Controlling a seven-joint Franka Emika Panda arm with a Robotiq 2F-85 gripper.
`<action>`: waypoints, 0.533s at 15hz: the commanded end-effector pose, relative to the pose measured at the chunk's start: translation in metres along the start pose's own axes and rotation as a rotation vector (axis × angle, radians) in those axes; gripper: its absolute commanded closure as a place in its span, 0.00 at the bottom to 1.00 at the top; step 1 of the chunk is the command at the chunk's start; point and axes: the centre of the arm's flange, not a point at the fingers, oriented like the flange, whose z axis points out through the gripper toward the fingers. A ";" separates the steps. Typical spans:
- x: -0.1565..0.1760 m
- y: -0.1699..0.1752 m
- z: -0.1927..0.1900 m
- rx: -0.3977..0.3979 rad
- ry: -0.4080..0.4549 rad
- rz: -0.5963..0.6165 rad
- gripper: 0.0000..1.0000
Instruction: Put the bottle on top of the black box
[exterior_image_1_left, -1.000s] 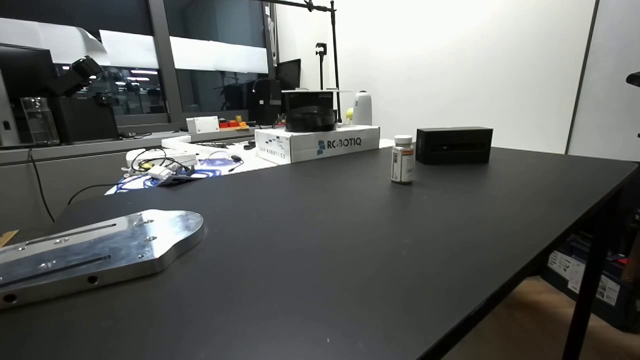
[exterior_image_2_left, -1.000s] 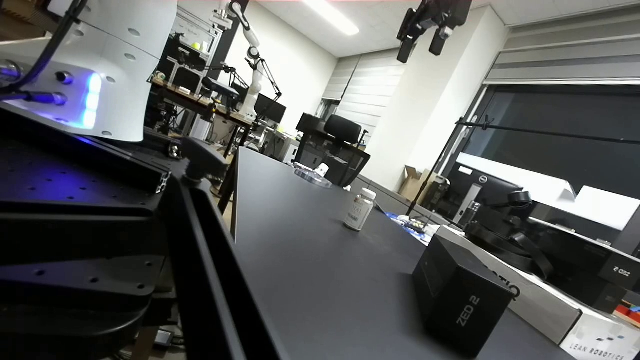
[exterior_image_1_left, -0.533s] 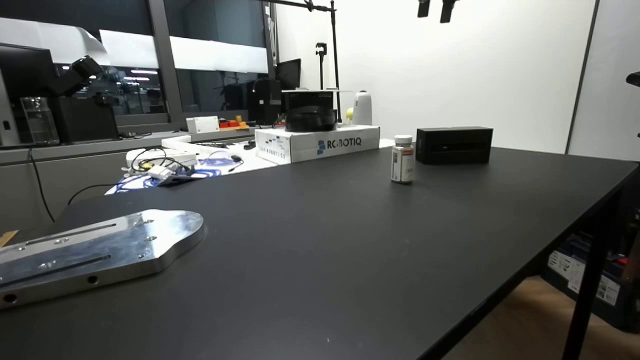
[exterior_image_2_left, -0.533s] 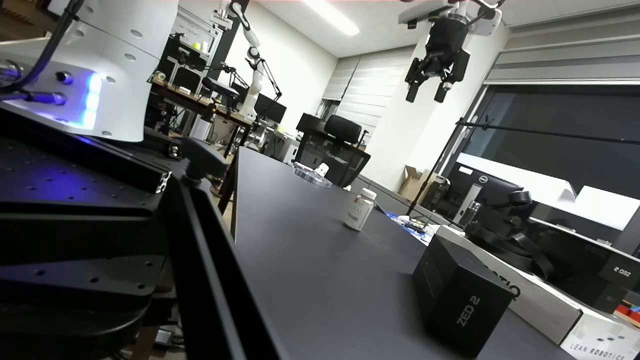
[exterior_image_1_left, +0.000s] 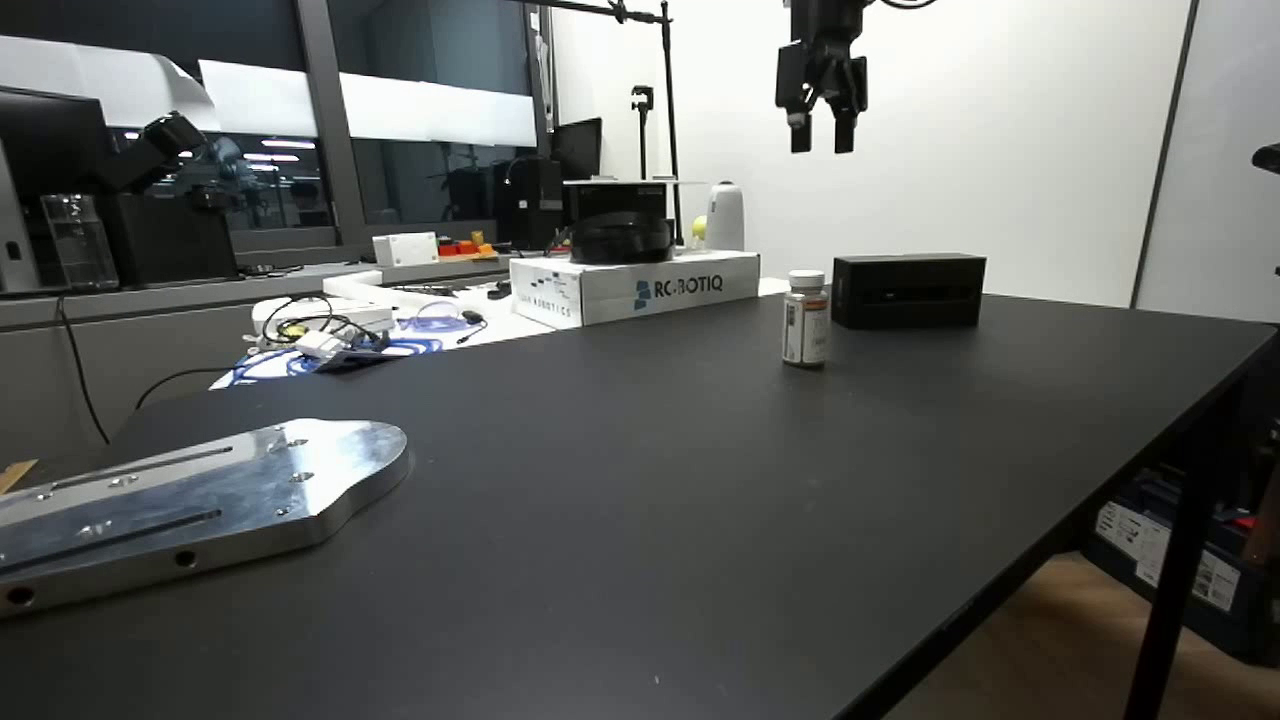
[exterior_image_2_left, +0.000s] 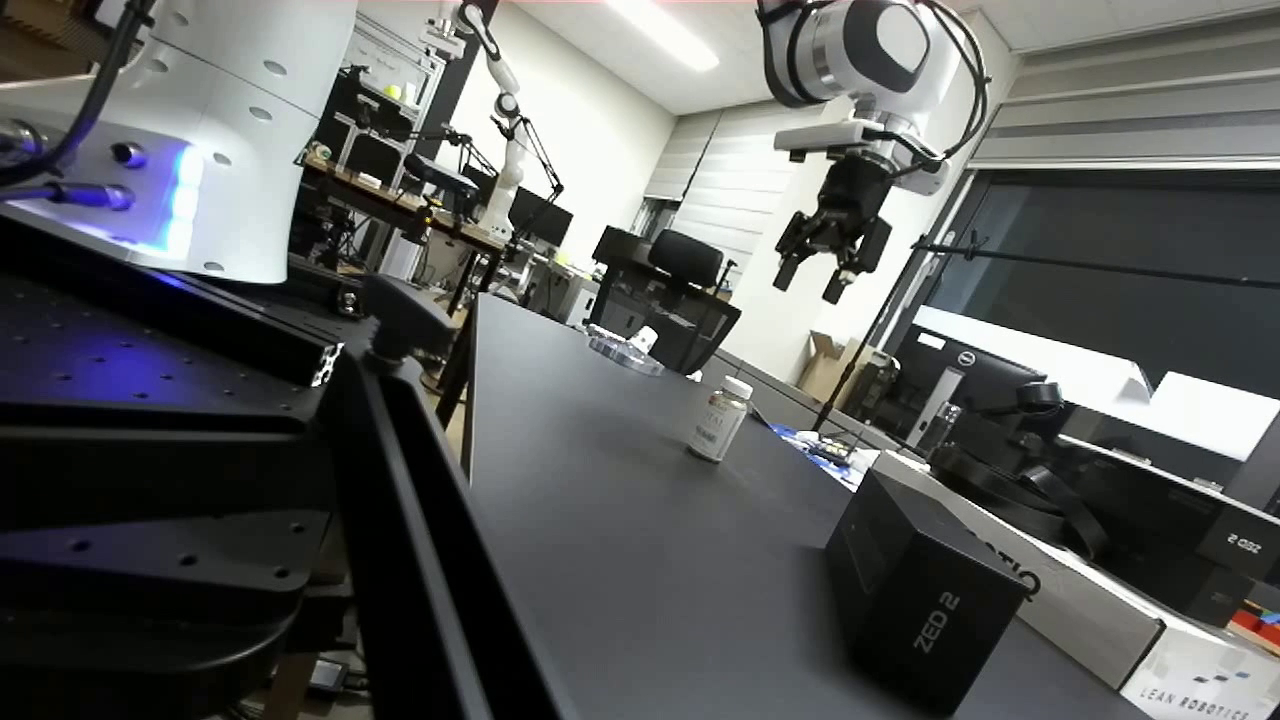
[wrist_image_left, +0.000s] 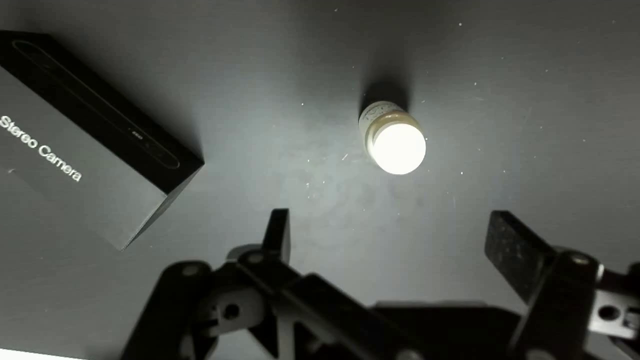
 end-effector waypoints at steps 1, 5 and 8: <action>0.009 -0.008 0.033 -0.013 -0.022 -0.014 0.00; 0.005 -0.019 0.067 -0.022 -0.023 -0.057 0.00; 0.001 -0.028 0.087 -0.014 -0.040 -0.074 0.00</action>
